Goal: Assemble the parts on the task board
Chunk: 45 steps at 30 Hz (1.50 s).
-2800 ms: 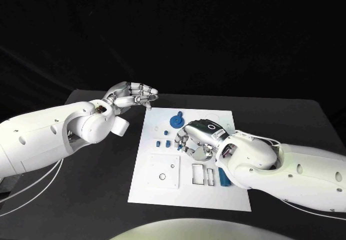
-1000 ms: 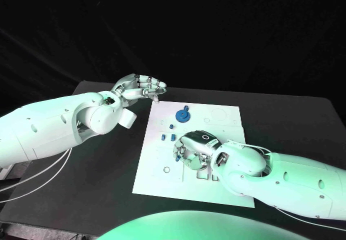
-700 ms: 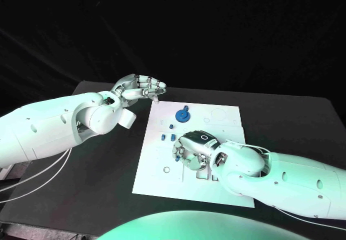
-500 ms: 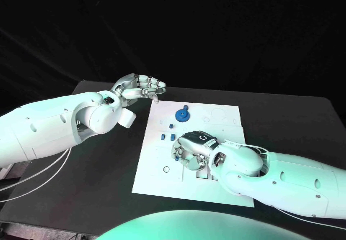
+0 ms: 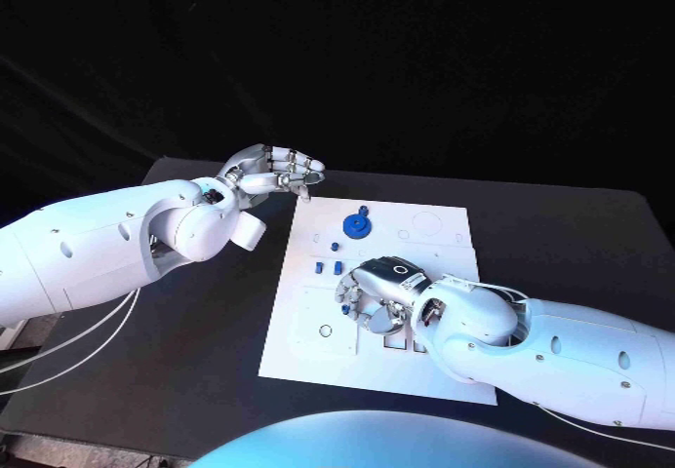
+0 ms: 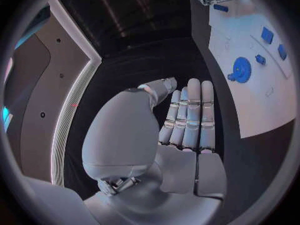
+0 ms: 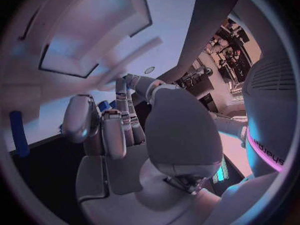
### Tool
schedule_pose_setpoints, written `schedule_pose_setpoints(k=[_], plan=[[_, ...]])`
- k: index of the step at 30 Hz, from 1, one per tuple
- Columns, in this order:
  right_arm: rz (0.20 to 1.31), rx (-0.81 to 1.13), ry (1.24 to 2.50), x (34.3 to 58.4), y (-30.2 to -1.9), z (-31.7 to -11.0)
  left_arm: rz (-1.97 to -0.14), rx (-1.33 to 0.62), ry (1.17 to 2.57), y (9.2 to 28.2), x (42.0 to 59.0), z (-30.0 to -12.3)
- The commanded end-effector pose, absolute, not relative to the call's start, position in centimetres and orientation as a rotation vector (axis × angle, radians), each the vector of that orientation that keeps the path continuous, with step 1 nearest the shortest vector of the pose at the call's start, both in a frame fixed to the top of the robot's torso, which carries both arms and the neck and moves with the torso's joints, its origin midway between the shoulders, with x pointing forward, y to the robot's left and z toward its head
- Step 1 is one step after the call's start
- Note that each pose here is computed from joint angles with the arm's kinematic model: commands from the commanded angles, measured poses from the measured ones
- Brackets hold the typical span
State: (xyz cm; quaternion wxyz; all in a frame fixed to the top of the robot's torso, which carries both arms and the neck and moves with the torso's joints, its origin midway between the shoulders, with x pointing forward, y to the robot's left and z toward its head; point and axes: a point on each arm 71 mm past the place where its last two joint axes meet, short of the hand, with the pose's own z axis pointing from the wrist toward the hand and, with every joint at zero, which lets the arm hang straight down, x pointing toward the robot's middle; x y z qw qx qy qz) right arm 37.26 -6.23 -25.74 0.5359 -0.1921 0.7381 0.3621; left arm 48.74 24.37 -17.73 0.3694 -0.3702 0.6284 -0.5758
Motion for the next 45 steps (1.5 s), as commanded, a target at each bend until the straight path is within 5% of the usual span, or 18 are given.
schedule_pose_setpoints(k=[1,13,21,29,45], plan=[[0.856,-0.398,1.719,37.4,-6.9,-25.4,-1.495,-0.939,1.623,24.2,48.7,-17.6],[0.844,-0.263,1.698,37.6,-11.3,-21.9,-1.488,-0.943,1.623,24.5,48.7,-17.7],[0.712,-0.245,1.756,39.8,-16.3,-19.4,-1.489,-0.942,1.625,24.6,48.8,-17.7],[0.625,-0.295,1.792,41.0,-18.2,-19.6,-1.491,-0.941,1.628,24.5,48.8,-17.8],[0.619,-0.319,1.831,41.1,-17.4,-21.8,-1.491,-0.942,1.633,24.6,48.7,-17.9]])
